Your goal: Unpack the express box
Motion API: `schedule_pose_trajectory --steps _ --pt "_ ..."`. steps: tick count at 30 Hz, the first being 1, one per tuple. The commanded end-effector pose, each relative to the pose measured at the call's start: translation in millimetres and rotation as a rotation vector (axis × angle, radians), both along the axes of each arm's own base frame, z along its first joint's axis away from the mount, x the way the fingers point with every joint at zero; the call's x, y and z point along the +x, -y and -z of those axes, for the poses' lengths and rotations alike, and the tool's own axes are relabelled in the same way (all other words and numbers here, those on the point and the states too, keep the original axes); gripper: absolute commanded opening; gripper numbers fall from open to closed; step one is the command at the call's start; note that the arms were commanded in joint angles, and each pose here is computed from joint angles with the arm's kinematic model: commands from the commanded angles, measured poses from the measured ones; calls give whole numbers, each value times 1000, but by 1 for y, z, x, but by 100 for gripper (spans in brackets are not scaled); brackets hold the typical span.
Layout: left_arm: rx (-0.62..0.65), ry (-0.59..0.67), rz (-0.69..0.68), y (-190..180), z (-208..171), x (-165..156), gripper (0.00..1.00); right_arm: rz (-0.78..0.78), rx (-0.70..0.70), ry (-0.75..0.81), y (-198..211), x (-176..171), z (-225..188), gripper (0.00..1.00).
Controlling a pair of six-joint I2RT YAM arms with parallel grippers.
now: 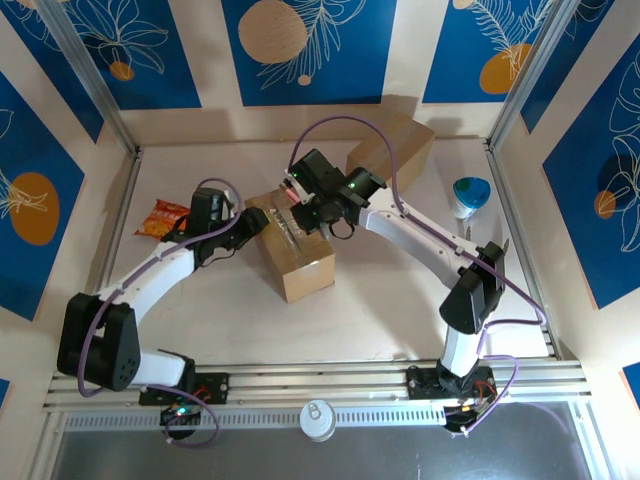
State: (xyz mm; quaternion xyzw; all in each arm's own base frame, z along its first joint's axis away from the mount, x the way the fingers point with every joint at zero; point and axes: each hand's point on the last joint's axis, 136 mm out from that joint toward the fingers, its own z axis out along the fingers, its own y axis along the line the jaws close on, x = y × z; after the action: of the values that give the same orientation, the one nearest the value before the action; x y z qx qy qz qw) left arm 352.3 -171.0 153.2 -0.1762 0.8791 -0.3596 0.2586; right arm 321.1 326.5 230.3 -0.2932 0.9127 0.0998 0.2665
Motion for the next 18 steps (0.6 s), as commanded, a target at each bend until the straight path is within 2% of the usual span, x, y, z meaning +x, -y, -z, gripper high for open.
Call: schedule_pose_trajectory --steps 1,7,18 --pt "-1 -1 -1 1 3 -6 54 10 -5 -16 -9 4 1 0" --pt "-19 0 1 3 4 -6 53 80 -44 -43 -14 14 10 0" --pt "-23 2 4 4 3 -5 53 98 -93 -39 -30 17 21 0"
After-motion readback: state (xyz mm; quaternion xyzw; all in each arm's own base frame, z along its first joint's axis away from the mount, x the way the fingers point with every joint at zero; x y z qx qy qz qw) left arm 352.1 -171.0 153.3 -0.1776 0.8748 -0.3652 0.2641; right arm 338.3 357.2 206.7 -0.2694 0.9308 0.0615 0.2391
